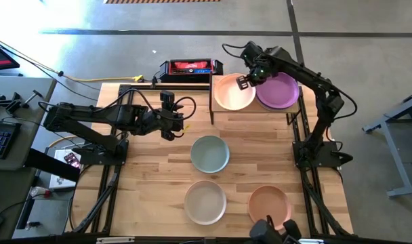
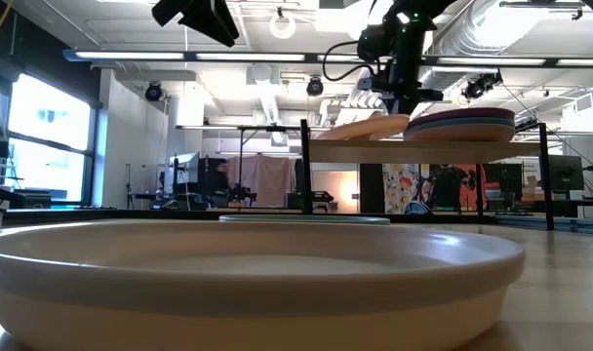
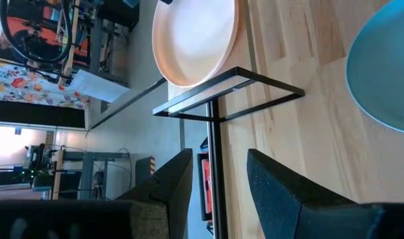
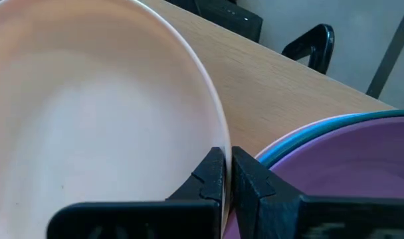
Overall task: Place and stack plates onto a shelf
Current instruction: Put the yellow plate on the shelf, then stack the light blue plate on top of the yellow plate on the shelf
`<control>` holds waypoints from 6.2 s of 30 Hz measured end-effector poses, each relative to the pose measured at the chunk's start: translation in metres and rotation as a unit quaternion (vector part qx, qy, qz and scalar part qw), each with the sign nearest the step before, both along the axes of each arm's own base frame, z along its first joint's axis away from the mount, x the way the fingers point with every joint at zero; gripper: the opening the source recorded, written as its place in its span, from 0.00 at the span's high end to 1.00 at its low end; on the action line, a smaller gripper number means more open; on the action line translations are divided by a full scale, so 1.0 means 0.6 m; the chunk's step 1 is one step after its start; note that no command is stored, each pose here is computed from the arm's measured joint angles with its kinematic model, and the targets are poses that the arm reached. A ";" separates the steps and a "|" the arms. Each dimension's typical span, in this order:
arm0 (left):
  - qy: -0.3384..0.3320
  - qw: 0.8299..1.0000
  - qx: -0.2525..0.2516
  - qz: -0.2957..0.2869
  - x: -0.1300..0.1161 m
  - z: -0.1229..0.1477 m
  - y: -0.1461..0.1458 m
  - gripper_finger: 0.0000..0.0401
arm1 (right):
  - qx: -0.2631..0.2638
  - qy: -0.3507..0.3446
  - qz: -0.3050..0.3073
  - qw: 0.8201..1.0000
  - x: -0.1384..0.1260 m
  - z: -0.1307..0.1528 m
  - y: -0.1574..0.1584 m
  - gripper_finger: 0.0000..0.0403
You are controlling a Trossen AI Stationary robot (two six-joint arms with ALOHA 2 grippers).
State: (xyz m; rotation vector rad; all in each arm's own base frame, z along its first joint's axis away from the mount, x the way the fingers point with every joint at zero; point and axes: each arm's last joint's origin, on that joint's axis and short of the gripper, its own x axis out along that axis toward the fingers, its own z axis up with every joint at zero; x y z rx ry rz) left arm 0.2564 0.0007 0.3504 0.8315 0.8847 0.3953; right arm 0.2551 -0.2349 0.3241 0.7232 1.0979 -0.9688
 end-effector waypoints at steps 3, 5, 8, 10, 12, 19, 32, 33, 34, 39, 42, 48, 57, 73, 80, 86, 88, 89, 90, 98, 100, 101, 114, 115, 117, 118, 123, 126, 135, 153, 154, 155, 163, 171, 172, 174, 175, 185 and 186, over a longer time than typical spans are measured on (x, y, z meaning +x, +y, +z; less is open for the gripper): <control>0.000 1.000 0.000 0.000 0.000 0.000 0.000 0.67 | -0.006 -0.013 0.005 1.000 0.004 0.001 -0.002 1.00; 0.000 1.000 0.000 0.000 0.000 0.000 0.000 0.67 | -0.012 -0.020 0.008 1.000 0.008 0.002 -0.002 1.00; 0.000 1.000 0.000 0.000 0.000 0.000 0.000 0.67 | -0.012 -0.024 0.004 1.000 0.008 0.002 -0.003 1.00; 0.000 1.000 0.000 0.000 0.000 0.000 0.000 0.67 | -0.012 -0.024 0.004 1.000 0.008 0.002 -0.003 1.00; 0.000 1.000 0.000 0.000 0.000 0.000 0.000 0.67 | -0.012 -0.024 0.003 1.000 0.008 0.002 -0.003 1.00; 0.000 1.000 0.000 0.000 0.000 0.000 0.000 0.67 | -0.005 -0.023 0.006 1.000 0.013 -0.003 -0.003 1.00; 0.000 1.000 0.000 0.000 0.000 0.000 0.000 0.67 | 0.002 0.002 0.009 1.000 0.021 -0.023 -0.010 1.00; 0.000 1.000 0.000 0.000 0.000 0.000 0.000 0.67 | 0.002 0.002 0.009 1.000 0.020 -0.023 -0.011 1.00; 0.000 1.000 0.000 0.000 0.000 0.000 0.000 0.67 | 0.000 0.002 0.011 1.000 0.020 -0.023 -0.011 1.00; 0.000 1.000 0.000 0.000 0.000 0.000 0.000 0.67 | -0.014 0.003 0.016 1.000 0.022 -0.022 -0.014 0.97; 0.000 1.000 0.000 0.000 0.000 0.000 0.000 0.67 | -0.024 0.003 0.013 1.000 0.023 -0.021 -0.016 0.92; 0.000 1.000 0.000 0.000 0.000 0.000 0.000 0.67 | -0.040 0.017 -0.001 0.999 0.021 -0.021 -0.018 0.81; -0.029 0.996 -0.077 0.021 0.001 -0.007 0.003 0.67 | 0.014 -0.041 0.051 0.998 0.023 0.022 -0.002 0.79; 0.116 0.980 -0.163 -0.026 0.030 -0.133 -0.005 0.67 | 0.088 -0.090 0.249 0.960 0.061 0.129 0.140 0.79; 0.167 0.972 -0.158 -0.042 0.059 -0.176 -0.011 0.67 | 0.069 -0.096 0.280 0.953 0.074 0.158 0.196 0.79; 0.196 0.965 -0.156 -0.081 0.088 -0.214 -0.023 0.67 | 0.055 -0.122 0.311 0.941 0.080 0.186 0.237 0.79; 0.205 0.963 -0.155 -0.084 0.094 -0.226 -0.028 0.67 | 0.049 -0.131 0.321 0.937 0.080 0.195 0.248 0.79; 0.210 0.962 -0.154 -0.085 0.097 -0.232 -0.030 0.67 | 0.046 -0.137 0.326 0.934 0.080 0.200 0.253 0.79; 0.214 0.961 -0.153 -0.090 0.100 -0.238 -0.032 0.67 | 0.043 -0.141 0.330 0.932 0.079 0.205 0.257 0.79; 0.285 0.938 -0.127 -0.148 0.114 -0.282 -0.044 0.67 | 0.029 -0.163 0.343 0.925 0.072 0.226 0.276 0.79; 0.298 0.933 -0.123 -0.158 0.115 -0.288 -0.044 0.67 | 0.025 -0.162 0.337 0.927 0.069 0.228 0.276 0.79; 0.302 0.931 -0.122 -0.166 0.116 -0.291 -0.045 0.67 | 0.023 -0.161 0.336 0.928 0.069 0.228 0.276 0.79; 0.315 0.899 -0.133 -0.275 0.125 -0.300 -0.052 0.67 | 0.019 -0.159 0.338 0.927 0.068 0.229 0.275 0.79; 0.316 0.896 -0.136 -0.281 0.125 -0.300 -0.053 0.67 | 0.019 -0.159 0.338 0.927 0.068 0.229 0.275 0.79; 0.318 0.894 -0.138 -0.285 0.125 -0.300 -0.054 0.67 | 0.019 -0.159 0.338 0.927 0.068 0.229 0.275 0.79; 0.317 0.894 -0.138 -0.285 0.126 -0.302 -0.054 0.67 | 0.019 -0.159 0.338 0.927 0.068 0.229 0.275 0.79; 0.334 0.887 -0.143 -0.284 0.129 -0.320 -0.054 0.67 | 0.019 -0.159 0.338 0.927 0.068 0.229 0.275 0.79; 0.347 0.884 -0.143 -0.279 0.131 -0.334 -0.054 0.67 | 0.020 -0.160 0.335 0.928 0.068 0.229 0.275 0.79; 0.354 0.882 -0.143 -0.277 0.135 -0.349 -0.054 0.70 | 0.019 -0.159 0.334 0.929 0.068 0.229 0.275 0.79; 0.354 0.892 -0.139 -0.242 0.129 -0.343 -0.060 0.99 | 0.008 -0.153 0.334 0.930 0.068 0.228 0.274 0.79; 0.356 0.892 -0.137 -0.242 0.127 -0.340 -0.061 0.99 | 0.005 -0.151 0.334 0.930 0.067 0.228 0.274 0.79; 0.356 0.892 -0.135 -0.242 0.126 -0.336 -0.062 0.99 | 0.002 -0.149 0.335 0.930 0.067 0.228 0.273 0.79; 0.362 0.901 -0.149 -0.188 0.088 -0.283 -0.058 1.00 | -0.019 -0.136 0.325 0.936 0.067 0.228 0.270 0.79; 0.319 0.934 -0.121 -0.107 0.039 -0.206 -0.045 1.00 | -0.018 -0.137 0.316 0.939 0.067 0.228 0.270 0.79; 0.310 0.938 -0.116 -0.102 0.032 -0.195 -0.044 1.00 | -0.018 -0.137 0.316 0.939 0.067 0.228 0.270 0.79; 0.293 0.946 -0.105 -0.092 0.018 -0.175 -0.040 1.00 | -0.020 -0.136 0.314 0.939 0.067 0.228 0.269 0.79; 0.281 0.950 -0.098 -0.089 0.013 -0.165 -0.039 1.00 | -0.024 -0.135 0.312 0.940 0.067 0.228 0.268 0.79; 0.200 0.978 0.022 -0.054 -0.029 -0.094 -0.023 1.00 | -0.121 -0.128 0.284 0.942 0.077 0.237 0.257 0.77; 0.201 0.977 0.037 -0.056 -0.030 -0.091 -0.022 1.00 | -0.130 -0.130 0.285 0.941 0.078 0.238 0.256 0.76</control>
